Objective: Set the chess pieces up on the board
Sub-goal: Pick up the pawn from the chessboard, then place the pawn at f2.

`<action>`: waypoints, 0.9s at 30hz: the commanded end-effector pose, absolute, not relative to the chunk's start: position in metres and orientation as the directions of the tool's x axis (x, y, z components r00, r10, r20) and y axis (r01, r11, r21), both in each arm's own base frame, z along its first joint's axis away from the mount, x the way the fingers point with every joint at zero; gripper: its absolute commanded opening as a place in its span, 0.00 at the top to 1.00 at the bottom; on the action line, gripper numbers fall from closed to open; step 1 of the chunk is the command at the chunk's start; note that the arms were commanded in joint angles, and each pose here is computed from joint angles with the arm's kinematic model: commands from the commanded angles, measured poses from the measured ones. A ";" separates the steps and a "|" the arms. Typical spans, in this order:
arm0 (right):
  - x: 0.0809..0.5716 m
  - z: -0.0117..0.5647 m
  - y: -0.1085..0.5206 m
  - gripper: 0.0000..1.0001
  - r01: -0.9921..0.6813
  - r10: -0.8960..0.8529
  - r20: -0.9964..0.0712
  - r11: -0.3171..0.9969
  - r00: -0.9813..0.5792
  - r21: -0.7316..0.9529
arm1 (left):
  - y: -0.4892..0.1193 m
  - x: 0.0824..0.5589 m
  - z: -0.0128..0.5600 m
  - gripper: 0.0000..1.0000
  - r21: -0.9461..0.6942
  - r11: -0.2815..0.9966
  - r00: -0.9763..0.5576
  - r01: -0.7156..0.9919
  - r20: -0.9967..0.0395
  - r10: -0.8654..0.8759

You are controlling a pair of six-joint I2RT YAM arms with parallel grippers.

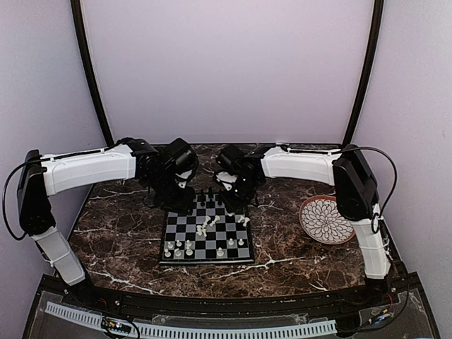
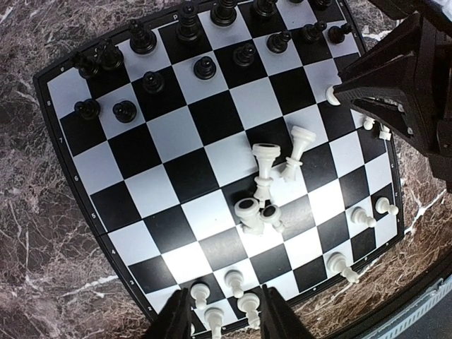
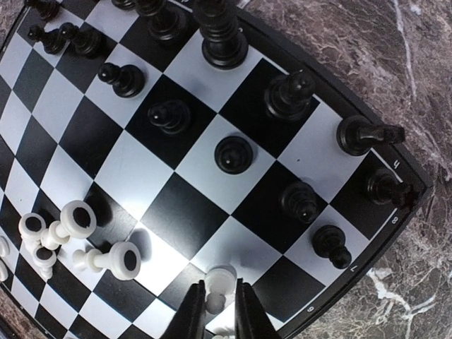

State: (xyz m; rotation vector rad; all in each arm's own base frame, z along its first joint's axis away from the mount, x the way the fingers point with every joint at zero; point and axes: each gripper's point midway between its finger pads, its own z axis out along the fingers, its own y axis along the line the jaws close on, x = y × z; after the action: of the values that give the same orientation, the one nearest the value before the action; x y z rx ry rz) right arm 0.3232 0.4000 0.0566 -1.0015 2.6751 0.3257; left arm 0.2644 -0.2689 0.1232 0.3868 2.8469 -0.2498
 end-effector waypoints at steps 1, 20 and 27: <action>0.325 0.052 0.405 0.87 -0.666 -0.603 -0.321 0.732 -0.730 0.141 | -0.259 0.261 0.137 0.64 -0.130 0.952 -0.927 0.278 -0.295 0.230; 0.249 0.091 0.408 1.00 -0.769 -0.697 -0.350 0.625 -0.626 0.132 | -0.260 0.258 0.130 0.64 -0.155 0.957 -0.939 0.246 -0.281 0.197; 0.214 0.076 0.423 1.00 -0.814 -0.751 -0.324 0.566 -0.575 0.131 | -0.259 0.256 0.128 0.64 -0.163 0.960 -0.946 0.229 -0.271 0.179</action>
State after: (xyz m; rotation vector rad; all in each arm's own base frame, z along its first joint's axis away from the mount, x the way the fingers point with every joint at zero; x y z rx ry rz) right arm 0.2208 0.4177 0.0777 -1.2808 2.5895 0.3861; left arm 0.2590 -0.2643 0.1159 0.3438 2.8730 -0.2460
